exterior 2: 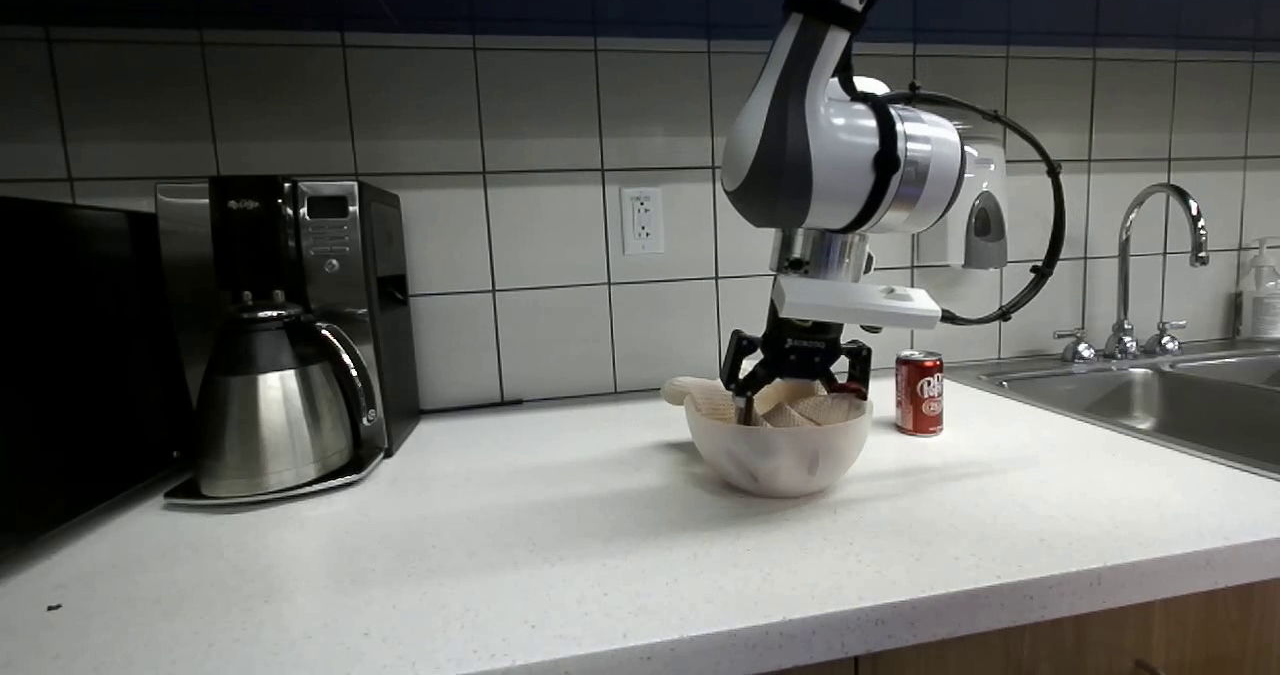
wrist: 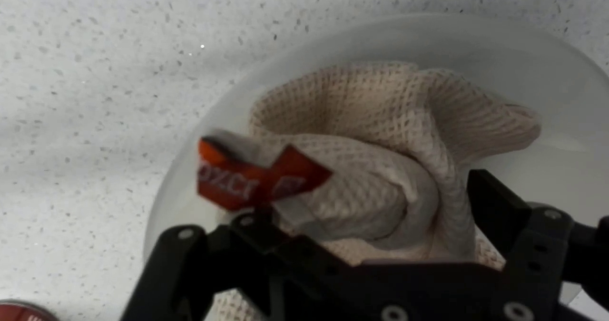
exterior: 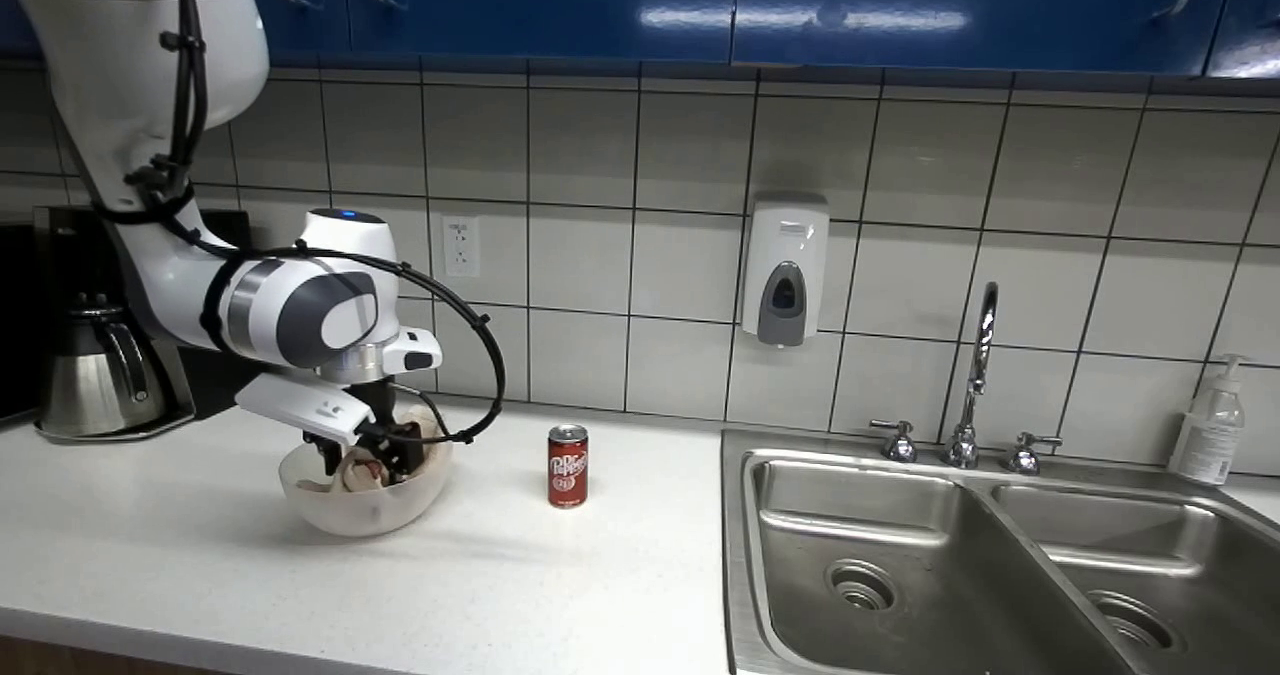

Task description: Remove the towel from the bowl

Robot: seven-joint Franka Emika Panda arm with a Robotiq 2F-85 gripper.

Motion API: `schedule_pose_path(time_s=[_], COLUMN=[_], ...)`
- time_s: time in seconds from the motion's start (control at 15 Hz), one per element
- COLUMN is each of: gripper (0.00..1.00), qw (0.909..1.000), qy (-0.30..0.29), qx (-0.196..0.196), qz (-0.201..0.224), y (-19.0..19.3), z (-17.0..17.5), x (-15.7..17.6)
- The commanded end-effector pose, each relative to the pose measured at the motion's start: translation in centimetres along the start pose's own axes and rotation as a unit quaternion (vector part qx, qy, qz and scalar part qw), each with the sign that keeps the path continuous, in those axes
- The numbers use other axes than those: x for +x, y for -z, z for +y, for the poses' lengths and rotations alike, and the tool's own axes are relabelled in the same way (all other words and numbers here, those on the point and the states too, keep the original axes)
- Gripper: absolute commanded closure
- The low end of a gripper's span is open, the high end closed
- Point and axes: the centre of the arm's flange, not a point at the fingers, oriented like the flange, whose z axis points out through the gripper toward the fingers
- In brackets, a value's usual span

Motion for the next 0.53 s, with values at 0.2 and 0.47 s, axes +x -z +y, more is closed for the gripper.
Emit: schedule_pose_path(time_s=[0.2, 0.47], gripper=[0.25, 0.51], qw=[0.9999, 0.9999], qy=[-0.003, -0.001], qx=[0.011, 0.011], qz=[0.01, 0.011], y=[-1.09, -0.45], z=[-0.94, -1.15], x=[0.24, 0.21])
